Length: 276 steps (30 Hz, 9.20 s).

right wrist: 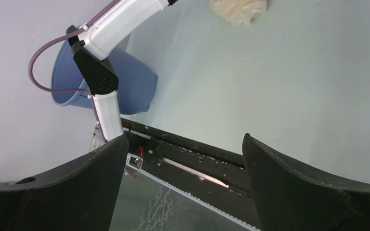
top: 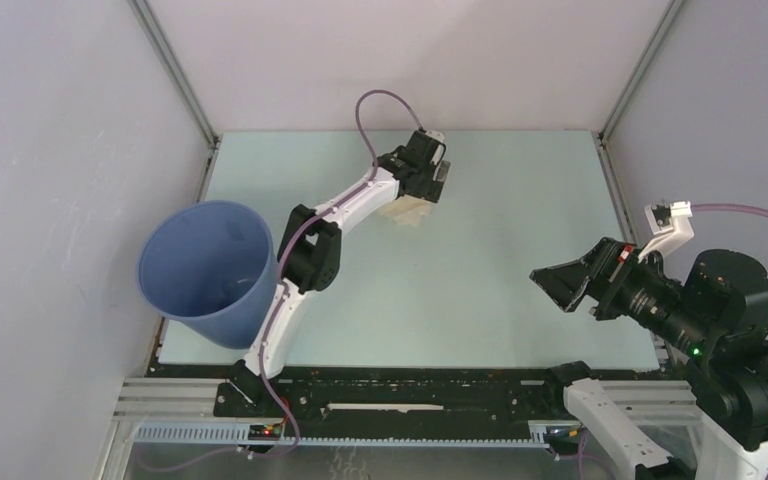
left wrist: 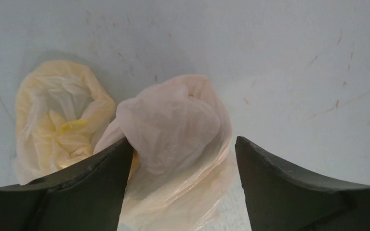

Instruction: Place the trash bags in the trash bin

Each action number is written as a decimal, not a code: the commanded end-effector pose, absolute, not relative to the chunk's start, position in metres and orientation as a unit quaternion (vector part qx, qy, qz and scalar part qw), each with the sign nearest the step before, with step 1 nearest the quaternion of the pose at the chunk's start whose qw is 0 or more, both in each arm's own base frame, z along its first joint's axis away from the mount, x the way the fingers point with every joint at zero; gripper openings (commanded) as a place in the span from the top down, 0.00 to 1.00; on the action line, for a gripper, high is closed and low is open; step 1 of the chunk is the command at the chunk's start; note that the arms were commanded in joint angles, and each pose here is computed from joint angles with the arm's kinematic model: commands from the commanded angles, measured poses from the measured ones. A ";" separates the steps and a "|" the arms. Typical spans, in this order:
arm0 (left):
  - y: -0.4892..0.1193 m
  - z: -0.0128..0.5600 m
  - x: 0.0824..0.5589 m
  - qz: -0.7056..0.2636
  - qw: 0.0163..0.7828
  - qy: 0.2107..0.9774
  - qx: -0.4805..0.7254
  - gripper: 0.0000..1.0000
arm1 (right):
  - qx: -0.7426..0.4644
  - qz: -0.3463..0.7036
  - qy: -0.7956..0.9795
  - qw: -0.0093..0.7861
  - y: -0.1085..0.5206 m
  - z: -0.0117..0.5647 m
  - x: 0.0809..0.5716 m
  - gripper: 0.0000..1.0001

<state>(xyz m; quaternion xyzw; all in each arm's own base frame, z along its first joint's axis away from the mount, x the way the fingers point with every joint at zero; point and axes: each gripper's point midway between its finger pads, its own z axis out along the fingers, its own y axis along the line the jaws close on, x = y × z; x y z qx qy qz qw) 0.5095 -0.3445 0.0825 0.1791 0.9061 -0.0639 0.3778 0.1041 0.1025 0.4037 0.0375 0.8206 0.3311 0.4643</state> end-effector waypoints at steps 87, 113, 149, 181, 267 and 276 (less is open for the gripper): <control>-0.315 0.193 0.308 -0.108 0.302 0.899 0.299 0.74 | 0.236 0.428 0.867 0.096 0.163 0.247 0.310 0.94; -0.252 0.136 0.224 -0.133 0.195 0.902 0.361 0.92 | 0.500 0.243 0.827 0.082 0.000 0.141 0.327 0.22; -0.267 0.121 0.221 -0.114 0.191 0.883 0.412 0.81 | 0.622 0.223 0.750 0.010 0.001 0.093 0.385 0.73; -0.236 0.338 0.250 -0.349 0.463 0.804 0.129 0.00 | -0.057 0.509 0.821 0.251 0.248 0.274 0.309 1.00; -0.302 0.288 0.223 -0.333 0.409 0.820 0.223 1.00 | -0.083 0.518 0.828 0.196 0.208 0.269 0.204 0.17; -0.292 0.292 0.220 -0.341 0.412 0.817 0.216 1.00 | -0.029 0.476 0.857 0.195 0.197 0.233 0.229 0.18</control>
